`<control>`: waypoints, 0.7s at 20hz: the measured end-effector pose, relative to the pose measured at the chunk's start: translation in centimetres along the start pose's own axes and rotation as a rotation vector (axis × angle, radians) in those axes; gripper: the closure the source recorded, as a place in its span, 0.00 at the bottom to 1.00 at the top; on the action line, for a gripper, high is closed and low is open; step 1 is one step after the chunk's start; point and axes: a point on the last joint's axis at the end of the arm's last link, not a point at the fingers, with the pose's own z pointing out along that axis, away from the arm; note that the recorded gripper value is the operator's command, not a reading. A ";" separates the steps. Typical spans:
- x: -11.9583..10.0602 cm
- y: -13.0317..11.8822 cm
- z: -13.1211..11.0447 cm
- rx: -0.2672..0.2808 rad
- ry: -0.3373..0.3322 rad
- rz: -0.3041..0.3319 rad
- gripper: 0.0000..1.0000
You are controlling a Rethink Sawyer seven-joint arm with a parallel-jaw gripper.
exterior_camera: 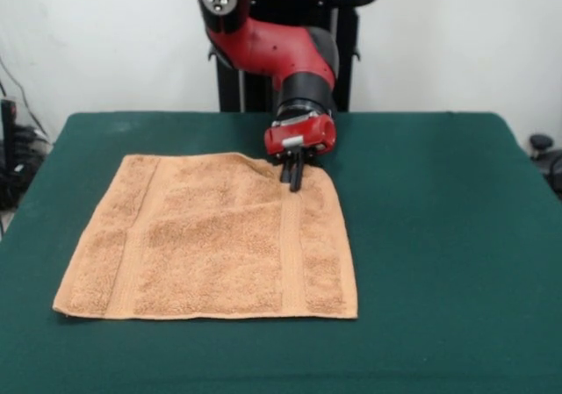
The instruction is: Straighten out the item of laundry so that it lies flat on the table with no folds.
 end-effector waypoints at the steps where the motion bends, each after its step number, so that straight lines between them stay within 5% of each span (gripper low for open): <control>1: -0.1 -0.1 -0.1 -0.002 0.005 -0.011 1.00; 14: -1.2 0.1 -0.6 -0.009 0.119 -0.163 1.00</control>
